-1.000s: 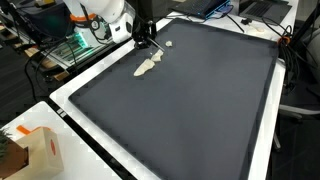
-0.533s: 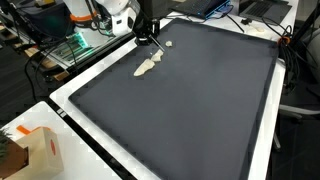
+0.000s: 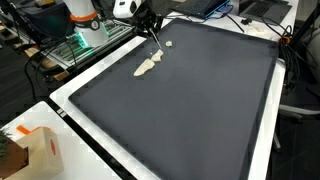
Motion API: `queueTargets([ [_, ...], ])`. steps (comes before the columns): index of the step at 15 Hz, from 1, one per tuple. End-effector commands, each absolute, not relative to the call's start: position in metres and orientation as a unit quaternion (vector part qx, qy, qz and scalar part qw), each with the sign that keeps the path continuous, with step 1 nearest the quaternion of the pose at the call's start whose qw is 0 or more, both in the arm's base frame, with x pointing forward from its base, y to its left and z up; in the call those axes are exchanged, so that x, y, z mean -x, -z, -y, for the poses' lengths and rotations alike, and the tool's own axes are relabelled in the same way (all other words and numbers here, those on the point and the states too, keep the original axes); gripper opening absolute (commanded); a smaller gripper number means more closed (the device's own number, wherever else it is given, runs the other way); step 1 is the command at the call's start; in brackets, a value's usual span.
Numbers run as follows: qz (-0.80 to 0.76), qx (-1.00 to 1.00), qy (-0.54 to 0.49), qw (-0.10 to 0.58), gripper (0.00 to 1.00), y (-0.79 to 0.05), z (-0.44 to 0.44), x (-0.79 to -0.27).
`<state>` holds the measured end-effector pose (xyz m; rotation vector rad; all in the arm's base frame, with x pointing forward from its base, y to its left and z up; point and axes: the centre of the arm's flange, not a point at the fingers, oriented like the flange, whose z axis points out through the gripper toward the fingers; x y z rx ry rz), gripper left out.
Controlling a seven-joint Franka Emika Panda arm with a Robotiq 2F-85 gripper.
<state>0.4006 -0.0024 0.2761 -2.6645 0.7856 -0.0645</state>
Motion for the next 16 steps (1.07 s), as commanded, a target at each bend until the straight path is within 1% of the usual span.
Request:
queueTargets([
  [1,-0.316,0.942,0.004,0.117,0.01,-0.310,-0.017,-0.392],
  [6,-0.357,0.934,-0.015,0.005,0.01,-0.327,-0.031,-0.398],
  [10,-0.383,0.916,-0.030,-0.114,0.01,-0.347,-0.047,-0.413],
  [16,-0.345,0.890,-0.042,-0.296,0.01,-0.348,-0.059,-0.436],
])
